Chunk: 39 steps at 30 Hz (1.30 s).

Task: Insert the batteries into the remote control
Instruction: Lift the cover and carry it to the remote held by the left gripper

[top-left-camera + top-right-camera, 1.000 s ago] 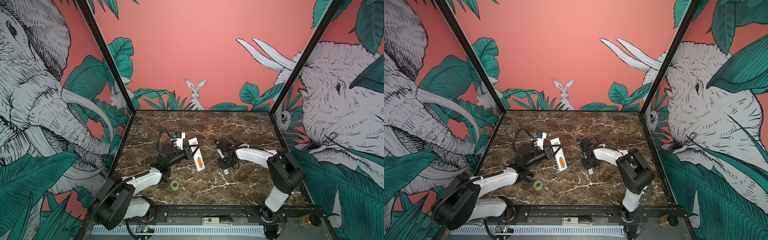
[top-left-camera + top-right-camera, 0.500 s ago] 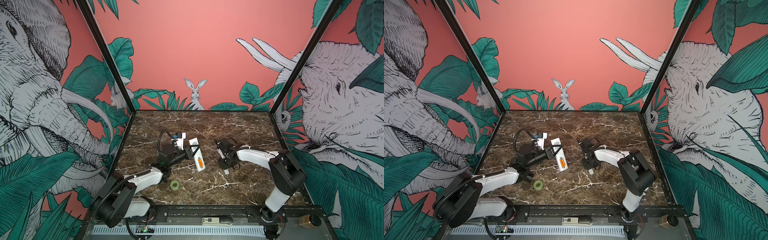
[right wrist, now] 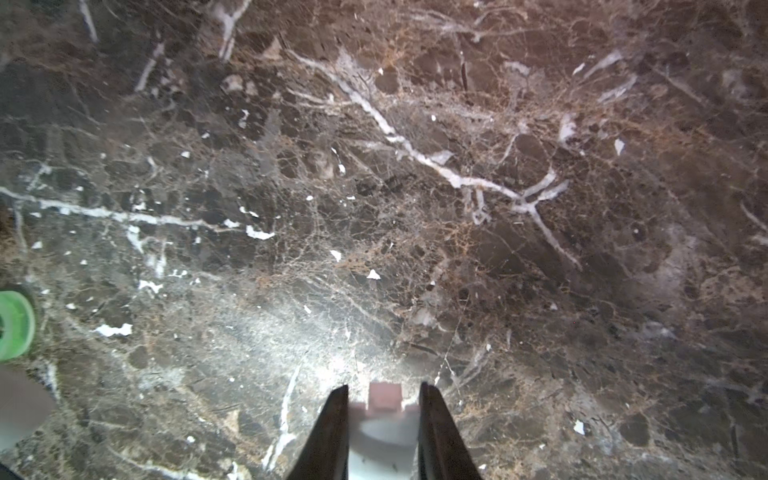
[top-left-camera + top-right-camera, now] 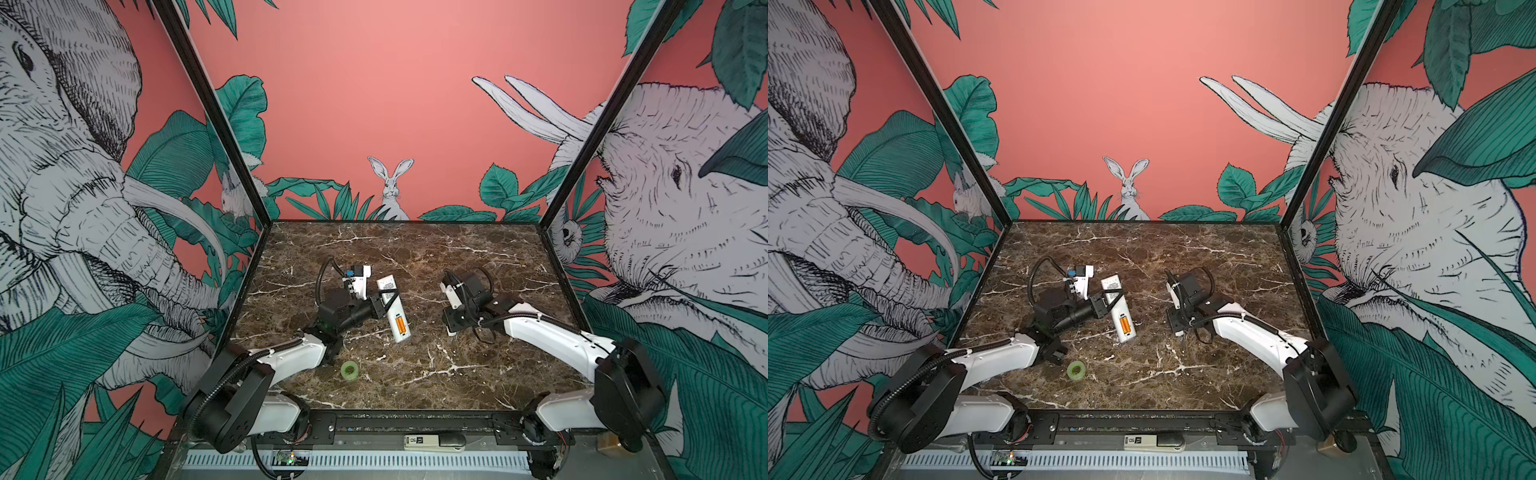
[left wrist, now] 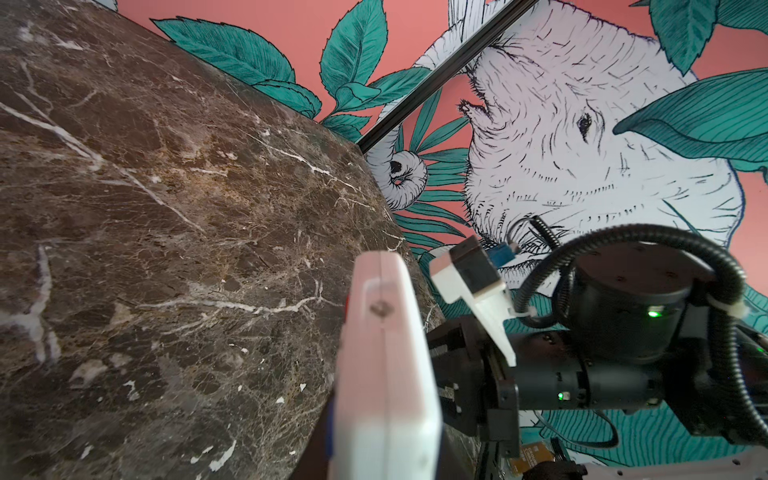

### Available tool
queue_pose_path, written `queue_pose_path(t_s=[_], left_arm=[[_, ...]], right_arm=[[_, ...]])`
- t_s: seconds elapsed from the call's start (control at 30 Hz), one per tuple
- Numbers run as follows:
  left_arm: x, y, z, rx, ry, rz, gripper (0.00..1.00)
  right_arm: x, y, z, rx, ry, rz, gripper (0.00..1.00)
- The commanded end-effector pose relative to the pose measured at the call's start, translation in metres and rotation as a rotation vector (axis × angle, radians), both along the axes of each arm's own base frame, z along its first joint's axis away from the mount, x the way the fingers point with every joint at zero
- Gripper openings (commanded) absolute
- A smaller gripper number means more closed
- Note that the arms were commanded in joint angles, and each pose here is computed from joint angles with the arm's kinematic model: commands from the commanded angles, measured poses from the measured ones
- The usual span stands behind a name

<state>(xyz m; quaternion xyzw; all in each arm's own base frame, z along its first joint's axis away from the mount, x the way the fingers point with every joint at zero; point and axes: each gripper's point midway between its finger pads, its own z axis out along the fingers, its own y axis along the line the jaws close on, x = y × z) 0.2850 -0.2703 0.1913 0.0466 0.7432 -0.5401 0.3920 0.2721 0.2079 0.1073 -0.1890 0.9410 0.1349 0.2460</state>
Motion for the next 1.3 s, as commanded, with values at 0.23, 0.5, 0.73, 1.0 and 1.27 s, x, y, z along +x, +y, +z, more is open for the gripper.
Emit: queue_pose_path(t_s=[0.23,0.5,0.73,1.0,1.27], left_arm=[[0.009,-0.003,0.025,-0.061,-0.047,0.026,0.00],[0.012,-0.003,0.027,-0.068,-0.042,0.039,0.00],[0.014,-0.004,0.031,-0.066,-0.050,0.039,0.00],[0.014,-0.003,0.025,-0.071,-0.039,0.046,0.00],[0.014,-0.003,0.026,-0.075,-0.040,0.043,0.00]], right_arm=[[-0.003,0.032,0.068,0.227,-0.221,0.070,0.13],[-0.012,0.060,0.097,0.327,-0.311,0.125,0.10],[-0.019,0.082,0.109,0.386,-0.358,0.151,0.08],[-0.022,0.106,0.113,0.440,-0.375,0.190,0.07],[-0.024,0.124,0.106,0.463,-0.358,0.214,0.06]])
